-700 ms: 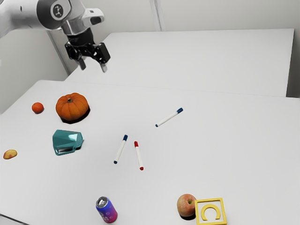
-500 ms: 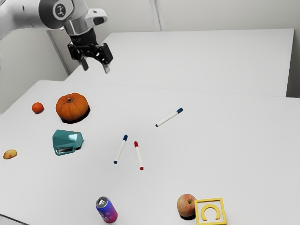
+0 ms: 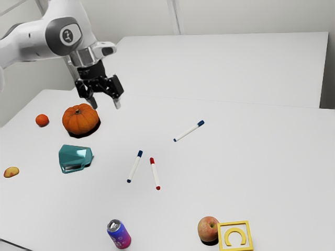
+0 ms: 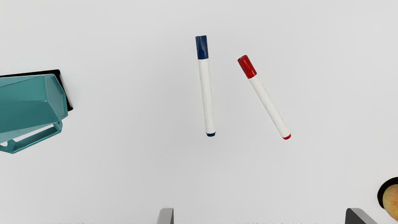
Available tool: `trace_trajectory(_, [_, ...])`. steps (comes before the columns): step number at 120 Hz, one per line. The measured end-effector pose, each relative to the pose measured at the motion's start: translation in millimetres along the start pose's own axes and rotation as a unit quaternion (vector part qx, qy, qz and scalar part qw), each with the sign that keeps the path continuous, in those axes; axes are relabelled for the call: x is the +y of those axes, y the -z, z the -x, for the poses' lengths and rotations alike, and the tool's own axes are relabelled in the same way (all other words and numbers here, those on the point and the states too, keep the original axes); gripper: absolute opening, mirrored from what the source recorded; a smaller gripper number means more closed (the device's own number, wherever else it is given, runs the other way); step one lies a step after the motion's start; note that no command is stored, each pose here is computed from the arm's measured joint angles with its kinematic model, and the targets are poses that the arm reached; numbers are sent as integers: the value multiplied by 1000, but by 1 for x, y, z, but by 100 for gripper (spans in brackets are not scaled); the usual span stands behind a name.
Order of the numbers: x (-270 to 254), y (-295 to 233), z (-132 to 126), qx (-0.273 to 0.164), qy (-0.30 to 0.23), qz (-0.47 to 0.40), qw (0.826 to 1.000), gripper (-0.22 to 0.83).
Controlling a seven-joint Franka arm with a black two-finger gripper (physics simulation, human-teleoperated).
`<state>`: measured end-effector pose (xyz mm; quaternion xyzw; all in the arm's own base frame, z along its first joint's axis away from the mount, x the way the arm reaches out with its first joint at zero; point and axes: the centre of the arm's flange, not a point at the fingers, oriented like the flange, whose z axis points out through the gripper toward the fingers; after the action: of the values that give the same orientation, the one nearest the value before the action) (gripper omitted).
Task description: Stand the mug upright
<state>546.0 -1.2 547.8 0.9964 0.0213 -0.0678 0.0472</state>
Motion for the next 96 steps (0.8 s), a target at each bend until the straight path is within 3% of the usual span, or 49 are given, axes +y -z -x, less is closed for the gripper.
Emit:
trace_trajectory(22, [-37, -33, -1, -6, 7, 18, 1000, 62])
trace_trajectory(62, [-123, -74, -11, 25, 2, 93, 995, 61])
trace_trajectory(73, [-181, -82, -5, 41, 32, 124, 991, 61])
trace_trajectory(86, [-282, -95, 22, 64, 94, 154, 981, 61])
trace_trajectory(96, [-318, -108, 28, 75, 98, 174, 977, 62])
